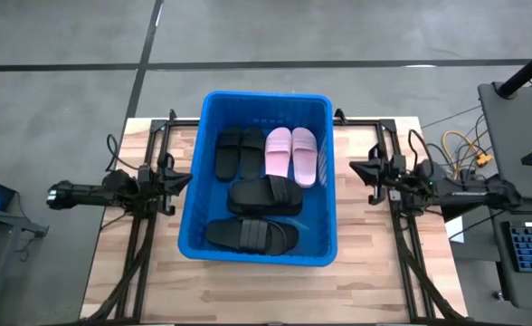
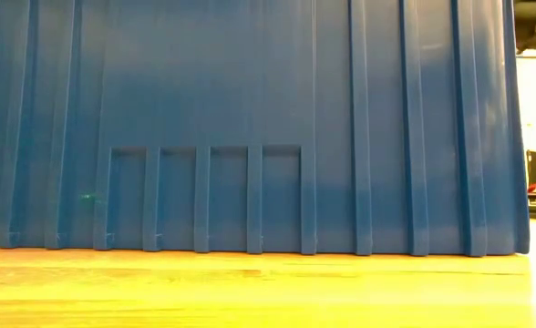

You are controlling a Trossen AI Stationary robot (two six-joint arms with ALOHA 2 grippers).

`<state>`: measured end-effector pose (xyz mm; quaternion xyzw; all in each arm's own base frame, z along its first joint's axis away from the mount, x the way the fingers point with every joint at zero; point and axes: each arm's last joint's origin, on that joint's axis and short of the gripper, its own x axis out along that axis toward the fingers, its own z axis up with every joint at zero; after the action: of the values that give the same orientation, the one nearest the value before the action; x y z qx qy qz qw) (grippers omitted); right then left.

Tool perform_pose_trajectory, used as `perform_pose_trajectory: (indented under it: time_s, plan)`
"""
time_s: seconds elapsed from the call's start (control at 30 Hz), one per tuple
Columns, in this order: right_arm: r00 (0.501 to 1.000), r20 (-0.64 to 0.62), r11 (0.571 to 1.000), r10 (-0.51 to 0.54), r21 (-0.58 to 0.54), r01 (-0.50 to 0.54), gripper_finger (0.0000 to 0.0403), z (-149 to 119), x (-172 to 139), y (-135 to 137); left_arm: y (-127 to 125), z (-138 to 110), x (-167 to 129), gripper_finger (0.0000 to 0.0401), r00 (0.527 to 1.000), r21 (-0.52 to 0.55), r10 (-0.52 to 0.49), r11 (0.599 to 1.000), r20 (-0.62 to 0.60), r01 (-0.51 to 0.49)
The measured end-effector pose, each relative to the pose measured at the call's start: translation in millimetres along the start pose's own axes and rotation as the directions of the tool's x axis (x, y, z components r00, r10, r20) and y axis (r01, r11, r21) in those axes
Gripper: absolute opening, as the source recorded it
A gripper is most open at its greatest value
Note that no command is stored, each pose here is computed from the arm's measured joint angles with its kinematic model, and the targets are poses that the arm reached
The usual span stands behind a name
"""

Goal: Pick and place slides into bin
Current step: Return to Home Position

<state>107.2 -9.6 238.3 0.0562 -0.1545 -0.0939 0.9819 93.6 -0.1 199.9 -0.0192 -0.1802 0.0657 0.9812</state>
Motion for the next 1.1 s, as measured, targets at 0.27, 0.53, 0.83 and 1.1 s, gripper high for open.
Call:
perform_pose_trajectory:
  time_s: [0.27,0.53,0.83,1.1]
  plan:
    - [0.994,0.041,0.992,0.106,0.059,-0.108,0.0008,-33.1,-24.7,-3.0,-0.3,-2.5,1.5,0.0000,1.000,0.005,0.000,1.000,-0.024,0.000]
    - [0.989,0.103,0.993,0.104,-0.066,-0.097,0.0008,-26.4,-27.7,-3.2,-0.5,-4.8,2.9,0.0000,0.999,0.008,0.000,1.000,-0.045,0.000]
    - [0.990,-0.110,0.994,0.084,0.074,-0.076,0.0008,-47.2,-24.4,-4.5,-0.9,-8.7,4.9,0.0000,0.997,0.015,0.000,1.000,-0.081,0.001]
    - [0.982,-0.173,0.996,0.077,0.066,-0.066,0.0008,-53.7,-21.9,-4.7,-1.2,-10.6,5.8,0.0000,0.995,0.017,0.000,1.000,-0.098,0.001]
